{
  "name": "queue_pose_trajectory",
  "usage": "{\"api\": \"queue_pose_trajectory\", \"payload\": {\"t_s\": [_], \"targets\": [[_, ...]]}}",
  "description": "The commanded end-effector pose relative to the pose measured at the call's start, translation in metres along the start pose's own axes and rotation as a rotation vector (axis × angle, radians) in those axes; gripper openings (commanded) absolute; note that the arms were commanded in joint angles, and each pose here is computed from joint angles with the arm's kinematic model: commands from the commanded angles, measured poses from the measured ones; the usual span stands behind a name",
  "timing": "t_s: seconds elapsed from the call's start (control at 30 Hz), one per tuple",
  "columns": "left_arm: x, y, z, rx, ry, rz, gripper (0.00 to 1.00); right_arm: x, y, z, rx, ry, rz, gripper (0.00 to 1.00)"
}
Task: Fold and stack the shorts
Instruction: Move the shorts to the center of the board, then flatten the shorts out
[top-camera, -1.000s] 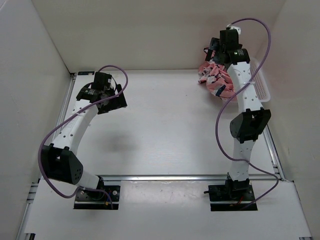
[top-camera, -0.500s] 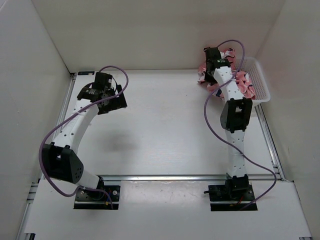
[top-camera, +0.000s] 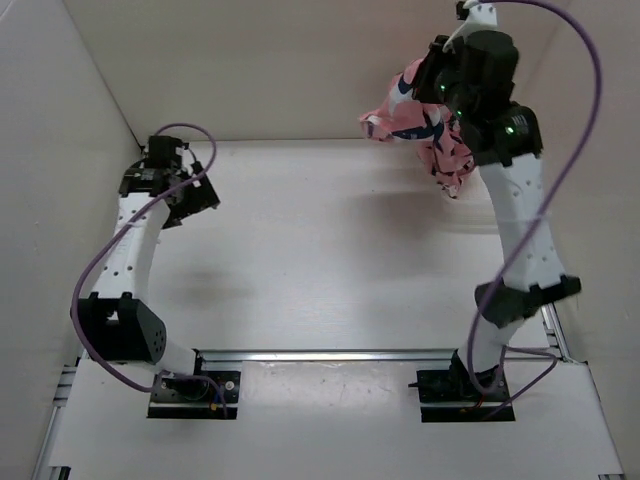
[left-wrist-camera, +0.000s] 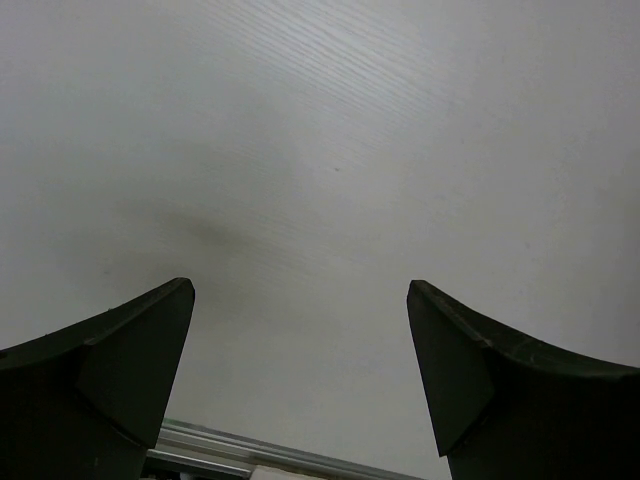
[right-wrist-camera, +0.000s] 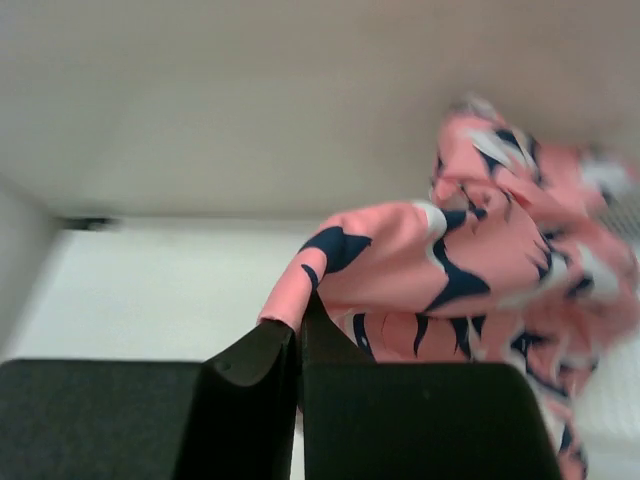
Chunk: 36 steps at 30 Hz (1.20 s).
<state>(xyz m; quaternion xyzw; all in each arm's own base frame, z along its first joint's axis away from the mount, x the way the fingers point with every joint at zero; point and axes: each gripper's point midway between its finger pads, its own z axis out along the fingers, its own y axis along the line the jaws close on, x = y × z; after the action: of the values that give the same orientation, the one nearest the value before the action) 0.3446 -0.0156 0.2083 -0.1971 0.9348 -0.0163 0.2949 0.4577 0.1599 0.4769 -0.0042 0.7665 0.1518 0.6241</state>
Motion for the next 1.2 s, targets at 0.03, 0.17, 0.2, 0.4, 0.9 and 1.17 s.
{"api": "queue_pose_trajectory", "payload": {"t_s": [0.03,0.17,0.2,0.4,0.9,1.17], "targets": [[-0.041,0.034,-0.059,0.014,-0.135,-0.118,1.00,0.047,0.073,-0.025,-0.309,0.133,-0.043,0.00],[-0.049,0.047,-0.075,-0.006,-0.163,-0.145,1.00,0.159,0.133,-0.033,-0.465,0.387,-0.021,0.06],[-0.050,0.051,-0.075,-0.014,-0.165,-0.154,1.00,0.198,0.145,-0.038,-0.500,0.468,-0.037,0.13],[-0.039,0.033,-0.075,0.097,-0.123,-0.135,1.00,0.287,0.229,-0.086,-0.660,0.673,-0.158,0.76],[0.086,-0.046,0.045,0.253,0.263,-0.002,0.99,0.353,-0.046,-0.105,0.020,0.771,0.615,0.77],[0.090,-0.063,0.117,0.149,0.357,0.015,0.99,0.398,-0.076,-0.091,0.157,0.679,0.876,0.74]]}}
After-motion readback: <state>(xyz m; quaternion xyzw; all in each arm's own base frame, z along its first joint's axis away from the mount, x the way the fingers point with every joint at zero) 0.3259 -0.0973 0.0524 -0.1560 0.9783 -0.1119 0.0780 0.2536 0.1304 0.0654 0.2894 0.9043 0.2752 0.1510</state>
